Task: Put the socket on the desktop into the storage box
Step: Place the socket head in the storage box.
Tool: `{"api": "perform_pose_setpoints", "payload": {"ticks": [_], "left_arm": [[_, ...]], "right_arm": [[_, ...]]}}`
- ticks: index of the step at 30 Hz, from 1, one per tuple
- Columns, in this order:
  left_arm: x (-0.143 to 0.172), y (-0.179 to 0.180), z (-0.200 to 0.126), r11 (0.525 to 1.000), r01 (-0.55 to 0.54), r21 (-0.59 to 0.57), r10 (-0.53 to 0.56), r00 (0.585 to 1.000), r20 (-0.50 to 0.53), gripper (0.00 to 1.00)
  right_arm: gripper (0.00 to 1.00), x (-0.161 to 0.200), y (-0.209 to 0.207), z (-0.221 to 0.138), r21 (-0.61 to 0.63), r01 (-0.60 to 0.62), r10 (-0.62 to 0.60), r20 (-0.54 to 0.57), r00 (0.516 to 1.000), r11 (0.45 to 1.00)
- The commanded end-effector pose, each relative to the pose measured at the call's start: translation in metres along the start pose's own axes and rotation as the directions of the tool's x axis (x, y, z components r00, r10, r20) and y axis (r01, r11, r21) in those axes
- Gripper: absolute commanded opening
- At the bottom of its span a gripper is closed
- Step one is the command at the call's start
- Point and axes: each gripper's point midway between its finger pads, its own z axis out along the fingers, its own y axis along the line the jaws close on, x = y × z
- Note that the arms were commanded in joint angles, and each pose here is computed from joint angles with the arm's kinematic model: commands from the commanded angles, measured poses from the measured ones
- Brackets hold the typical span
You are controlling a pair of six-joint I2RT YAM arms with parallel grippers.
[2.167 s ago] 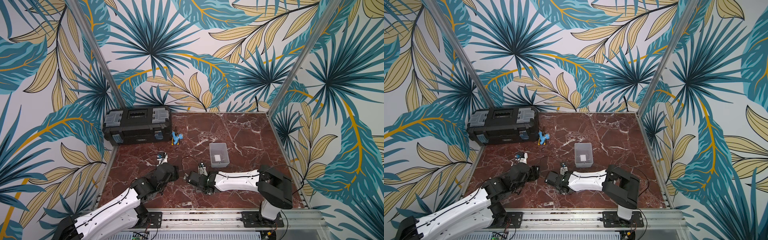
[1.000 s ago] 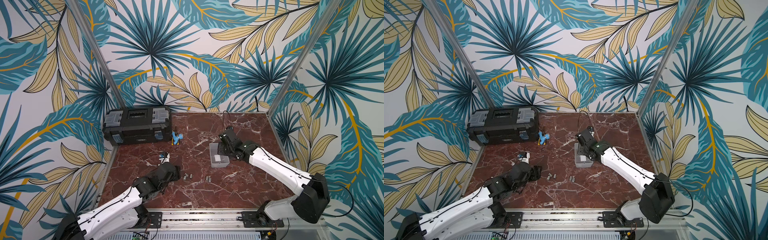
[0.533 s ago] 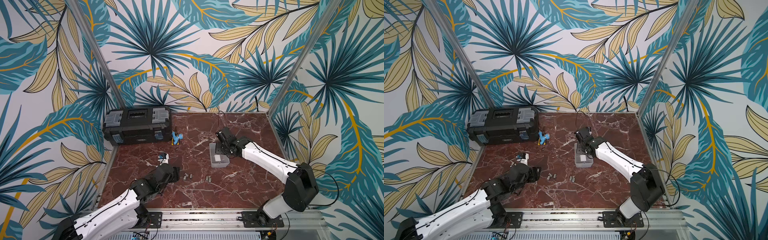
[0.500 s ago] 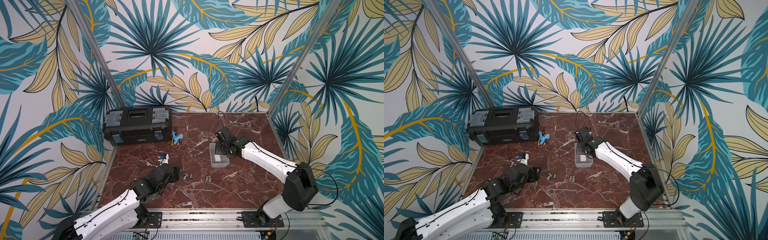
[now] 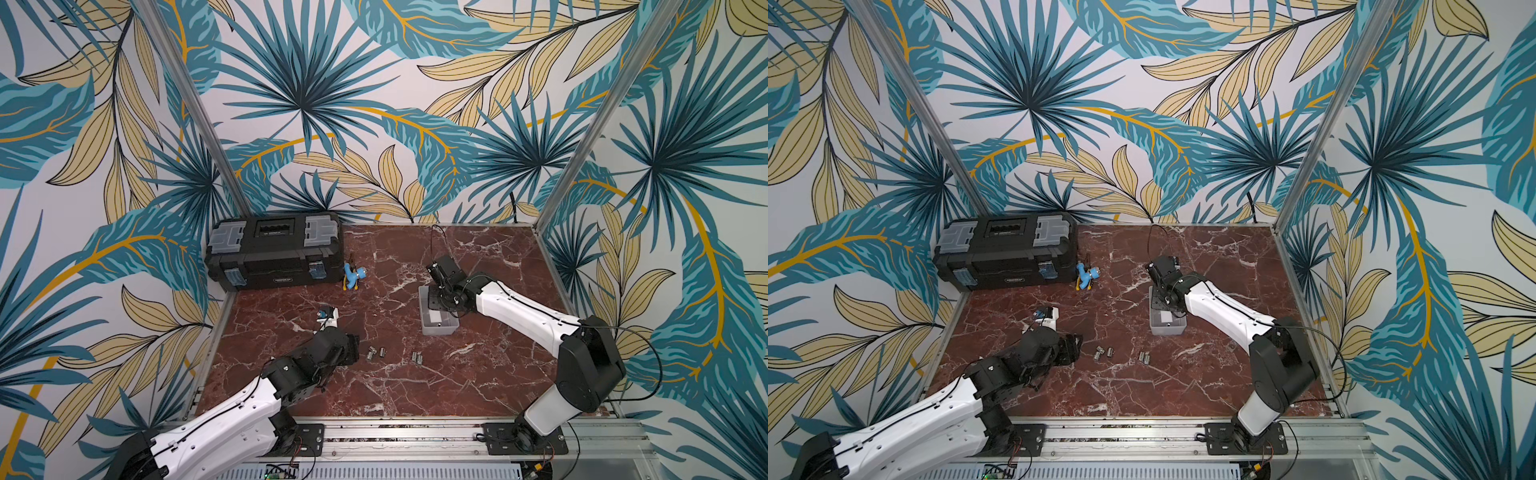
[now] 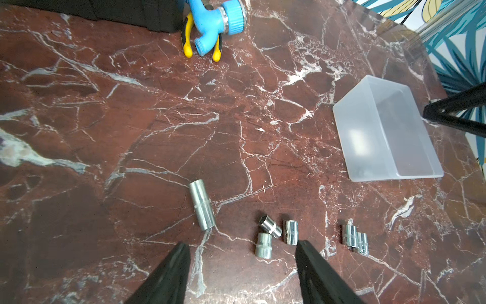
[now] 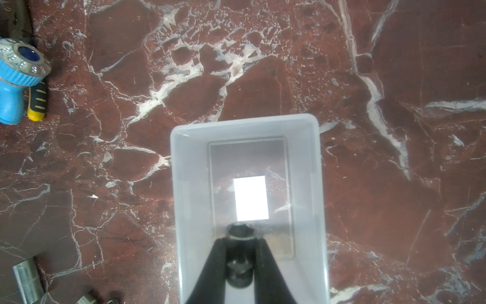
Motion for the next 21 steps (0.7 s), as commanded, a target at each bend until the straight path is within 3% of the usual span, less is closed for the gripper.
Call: {"api": "perform_pose_setpoints", "payload": {"ticks": [1, 13, 21], "left_arm": [[-0.024, -0.018, -0.009, 0.999, -0.010, 0.041, 0.008, 0.999, 0.046, 0.68], [-0.028, -0.028, -0.003, 0.997, 0.004, 0.077, -0.009, 0.998, 0.062, 0.69], [-0.030, -0.032, 0.006, 0.998, -0.014, 0.063, 0.011, 0.999, 0.052, 0.69]], "right_arm": [[0.00, -0.011, 0.005, -0.014, -0.033, -0.006, 0.007, 0.033, 0.999, 0.999], [0.00, -0.018, -0.003, -0.038, -0.035, -0.016, 0.018, 0.071, 0.997, 0.999], [0.00, -0.007, -0.007, -0.032, -0.034, -0.031, 0.033, 0.043, 0.999, 0.999]]}}
